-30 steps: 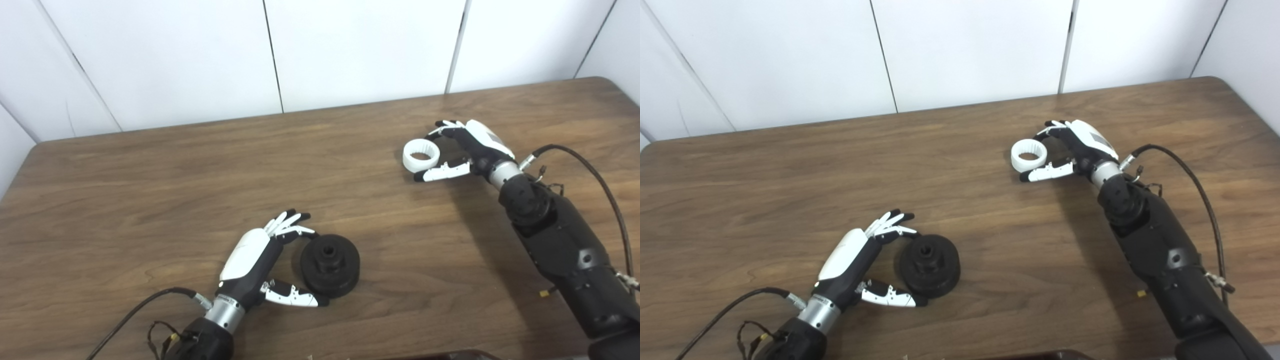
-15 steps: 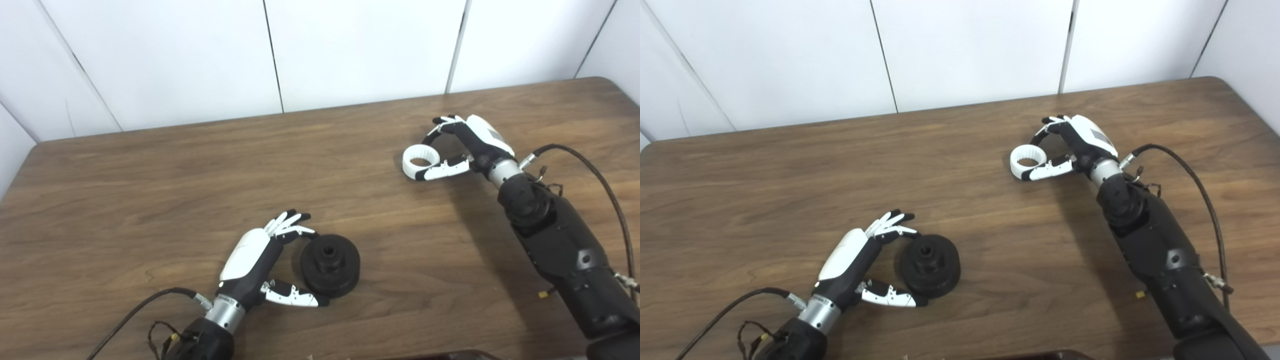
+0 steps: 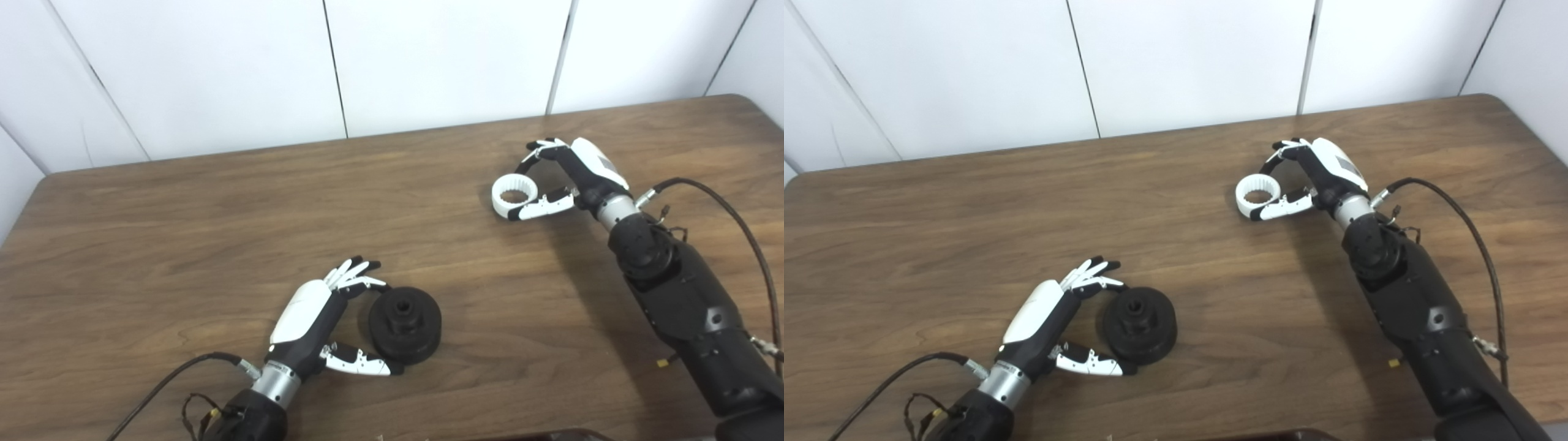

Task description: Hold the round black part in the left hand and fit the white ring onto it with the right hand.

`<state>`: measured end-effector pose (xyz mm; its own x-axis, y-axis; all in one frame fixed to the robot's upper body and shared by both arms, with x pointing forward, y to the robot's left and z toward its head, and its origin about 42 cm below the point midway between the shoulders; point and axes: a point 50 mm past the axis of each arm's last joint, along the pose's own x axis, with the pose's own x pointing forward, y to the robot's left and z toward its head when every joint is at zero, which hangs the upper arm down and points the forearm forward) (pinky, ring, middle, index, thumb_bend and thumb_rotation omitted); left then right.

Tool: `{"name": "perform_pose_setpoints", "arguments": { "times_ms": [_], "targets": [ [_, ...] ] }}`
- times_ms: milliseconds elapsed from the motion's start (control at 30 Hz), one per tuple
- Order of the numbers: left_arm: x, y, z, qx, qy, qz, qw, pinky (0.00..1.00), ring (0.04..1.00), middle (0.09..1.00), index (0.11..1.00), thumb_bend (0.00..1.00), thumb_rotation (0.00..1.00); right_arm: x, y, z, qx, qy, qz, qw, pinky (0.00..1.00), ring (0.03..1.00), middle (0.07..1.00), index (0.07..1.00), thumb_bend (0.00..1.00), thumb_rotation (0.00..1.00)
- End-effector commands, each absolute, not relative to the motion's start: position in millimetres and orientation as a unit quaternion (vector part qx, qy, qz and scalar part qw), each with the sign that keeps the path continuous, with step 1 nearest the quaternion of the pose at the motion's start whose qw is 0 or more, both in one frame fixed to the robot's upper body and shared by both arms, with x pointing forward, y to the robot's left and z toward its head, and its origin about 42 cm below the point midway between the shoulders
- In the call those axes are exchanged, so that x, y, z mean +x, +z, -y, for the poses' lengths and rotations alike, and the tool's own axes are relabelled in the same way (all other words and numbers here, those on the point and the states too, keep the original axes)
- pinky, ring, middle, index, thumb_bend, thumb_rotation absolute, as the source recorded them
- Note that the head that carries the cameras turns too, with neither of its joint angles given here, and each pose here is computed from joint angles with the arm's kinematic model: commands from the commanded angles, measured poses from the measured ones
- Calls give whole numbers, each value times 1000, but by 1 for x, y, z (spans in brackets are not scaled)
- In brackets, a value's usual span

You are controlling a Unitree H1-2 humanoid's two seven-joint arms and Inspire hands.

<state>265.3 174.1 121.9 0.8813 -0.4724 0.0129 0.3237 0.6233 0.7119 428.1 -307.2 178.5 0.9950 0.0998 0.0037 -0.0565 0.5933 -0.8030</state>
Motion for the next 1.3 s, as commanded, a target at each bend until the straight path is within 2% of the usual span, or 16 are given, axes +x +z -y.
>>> {"name": "perform_pose_setpoints", "arguments": {
  "times_ms": [0,267,300,333,400,933,1267],
  "targets": [
    [267,130,-172,382,-220,117,890,984,993,930,657,826,228,436,202,306,-445,28,70,892,923,964,879,576,836,254],
    [268,129,-171,381,-220,116,890,989,993,929,659,824,232,436,204,307,-442,26,70,894,913,962,876,571,820,235],
    [269,129,-171,381,-220,116,891,991,994,929,658,825,232,435,204,307,-441,26,70,894,912,962,875,532,676,195],
    [269,129,-171,381,-220,115,891,992,995,930,657,825,231,435,205,307,-440,26,70,895,911,963,875,512,602,174],
    [269,129,-171,381,-220,115,891,994,996,931,657,825,228,435,206,307,-438,26,70,896,911,963,875,495,541,157],
    [270,128,-169,380,-221,109,892,1000,1000,937,664,826,213,433,209,307,-432,28,72,899,905,951,867,490,524,153],
    [271,124,-166,381,-220,109,892,1000,1000,932,662,828,225,408,236,292,-383,54,111,915,939,952,859,488,524,156]
  ]
}}
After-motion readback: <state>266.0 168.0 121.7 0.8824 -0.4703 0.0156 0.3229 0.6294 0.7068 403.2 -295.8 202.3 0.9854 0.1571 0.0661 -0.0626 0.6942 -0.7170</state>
